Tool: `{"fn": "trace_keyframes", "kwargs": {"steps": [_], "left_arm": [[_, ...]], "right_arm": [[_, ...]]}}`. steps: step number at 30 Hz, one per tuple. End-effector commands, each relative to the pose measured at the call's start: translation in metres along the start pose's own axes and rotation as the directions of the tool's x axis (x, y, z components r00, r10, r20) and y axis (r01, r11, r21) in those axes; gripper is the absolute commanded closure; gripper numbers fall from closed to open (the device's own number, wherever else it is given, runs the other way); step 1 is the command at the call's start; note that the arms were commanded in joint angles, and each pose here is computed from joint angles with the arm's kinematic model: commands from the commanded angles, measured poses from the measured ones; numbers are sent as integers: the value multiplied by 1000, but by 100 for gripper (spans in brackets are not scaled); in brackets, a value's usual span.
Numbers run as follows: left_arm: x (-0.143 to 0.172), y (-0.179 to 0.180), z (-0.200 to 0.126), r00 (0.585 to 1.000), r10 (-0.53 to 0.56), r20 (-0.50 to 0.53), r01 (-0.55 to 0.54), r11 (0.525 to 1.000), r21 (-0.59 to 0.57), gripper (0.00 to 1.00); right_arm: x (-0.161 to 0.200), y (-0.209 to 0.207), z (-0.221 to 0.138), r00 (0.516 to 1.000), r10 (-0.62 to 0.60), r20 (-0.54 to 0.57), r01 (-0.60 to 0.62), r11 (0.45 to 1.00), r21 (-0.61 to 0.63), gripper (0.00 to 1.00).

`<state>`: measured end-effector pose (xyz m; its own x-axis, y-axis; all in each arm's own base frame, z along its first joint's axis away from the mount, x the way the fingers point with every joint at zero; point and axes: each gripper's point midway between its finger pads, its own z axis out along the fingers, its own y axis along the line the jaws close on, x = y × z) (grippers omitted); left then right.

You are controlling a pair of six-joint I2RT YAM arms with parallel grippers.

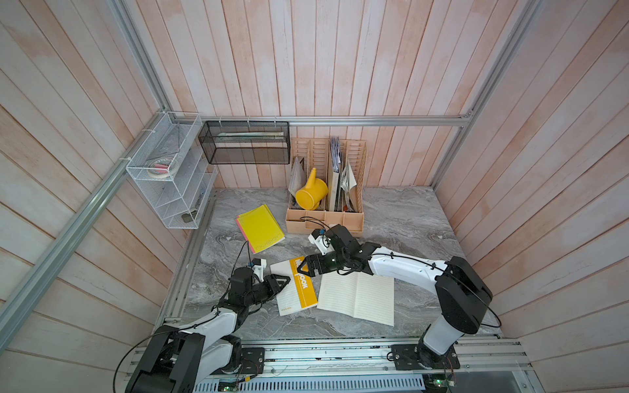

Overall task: Close the notebook
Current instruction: Close the notebook at the center of the board.

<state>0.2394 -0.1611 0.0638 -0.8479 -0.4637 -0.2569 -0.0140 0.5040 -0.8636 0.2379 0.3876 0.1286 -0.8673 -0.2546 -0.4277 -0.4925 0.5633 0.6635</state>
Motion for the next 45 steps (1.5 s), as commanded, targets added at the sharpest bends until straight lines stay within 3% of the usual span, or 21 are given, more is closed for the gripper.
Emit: {"fn": "trace_keyframes", "kwargs": {"steps": [1, 8, 17, 24, 31, 37, 42, 45], "left_arm": [[-2, 2, 0, 1000, 23, 11, -23, 1000, -7, 59], [-1, 7, 0, 1000, 20, 9, -19, 999, -30, 59], [9, 56, 6, 996, -63, -59, 46, 964, -262, 59], [15, 68, 15, 989, -120, -89, 91, 956, -279, 59], [13, 68, 15, 990, -112, -88, 83, 954, -288, 59], [14, 70, 14, 989, -115, -87, 85, 951, -299, 59], [13, 66, 12, 990, -117, -83, 89, 953, -289, 59], [11, 64, 9, 992, -108, -72, 82, 950, -300, 59]], "right_arm": [[6, 23, 9, 999, 42, -11, -43, 975, -216, 2], [21, 26, 33, 996, 61, -64, -76, 960, -270, 2], [14, 26, 24, 999, 24, -38, -32, 977, -210, 2], [14, 31, 27, 999, 15, -48, -25, 977, -210, 2], [-2, 18, 5, 998, -66, 0, 66, 998, 14, 2], [-4, 26, 2, 997, -72, 3, 72, 997, -28, 2], [15, 25, 29, 998, -1, -58, -9, 984, -179, 2], [25, 17, 42, 996, 40, -82, -56, 978, -203, 2]]}}
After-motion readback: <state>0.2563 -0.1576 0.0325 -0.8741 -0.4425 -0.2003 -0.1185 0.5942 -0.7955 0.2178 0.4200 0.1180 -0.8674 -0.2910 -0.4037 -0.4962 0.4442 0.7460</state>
